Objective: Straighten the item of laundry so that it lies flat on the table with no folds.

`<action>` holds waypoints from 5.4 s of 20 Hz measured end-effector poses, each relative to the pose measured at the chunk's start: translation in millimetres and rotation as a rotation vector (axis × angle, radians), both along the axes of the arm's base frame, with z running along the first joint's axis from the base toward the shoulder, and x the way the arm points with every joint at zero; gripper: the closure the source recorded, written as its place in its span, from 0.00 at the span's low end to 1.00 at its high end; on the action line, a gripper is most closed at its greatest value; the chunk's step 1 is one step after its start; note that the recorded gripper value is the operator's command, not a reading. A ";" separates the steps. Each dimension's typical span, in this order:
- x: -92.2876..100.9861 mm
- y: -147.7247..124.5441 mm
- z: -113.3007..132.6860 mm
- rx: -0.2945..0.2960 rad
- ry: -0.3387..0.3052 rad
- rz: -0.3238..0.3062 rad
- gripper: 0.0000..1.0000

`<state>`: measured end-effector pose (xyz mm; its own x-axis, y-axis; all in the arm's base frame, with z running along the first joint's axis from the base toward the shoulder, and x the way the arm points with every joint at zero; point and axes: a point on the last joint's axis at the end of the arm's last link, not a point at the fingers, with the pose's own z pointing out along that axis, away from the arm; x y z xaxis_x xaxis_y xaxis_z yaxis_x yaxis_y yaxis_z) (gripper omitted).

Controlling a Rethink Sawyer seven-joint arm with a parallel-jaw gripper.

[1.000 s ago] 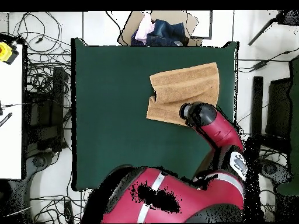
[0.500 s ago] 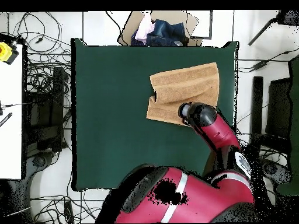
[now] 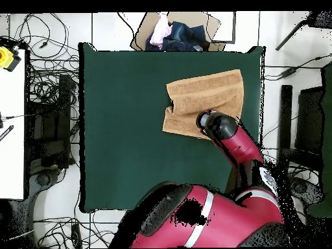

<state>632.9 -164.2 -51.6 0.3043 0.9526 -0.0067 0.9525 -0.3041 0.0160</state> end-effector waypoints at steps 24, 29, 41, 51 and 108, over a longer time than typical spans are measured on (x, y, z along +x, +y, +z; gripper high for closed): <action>-9.1 14.2 2.8 0.121 0.094 0.001 0.00; -21.4 32.8 6.9 0.241 0.196 0.007 0.00; -36.8 52.3 0.5 0.327 0.289 0.018 0.00; -37.4 53.5 0.6 0.208 0.293 0.069 0.00; -12.9 20.5 1.1 -0.268 0.128 0.147 1.00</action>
<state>620.1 -143.7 -50.5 0.1444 0.9454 -0.2921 0.9852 -0.1648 -0.0463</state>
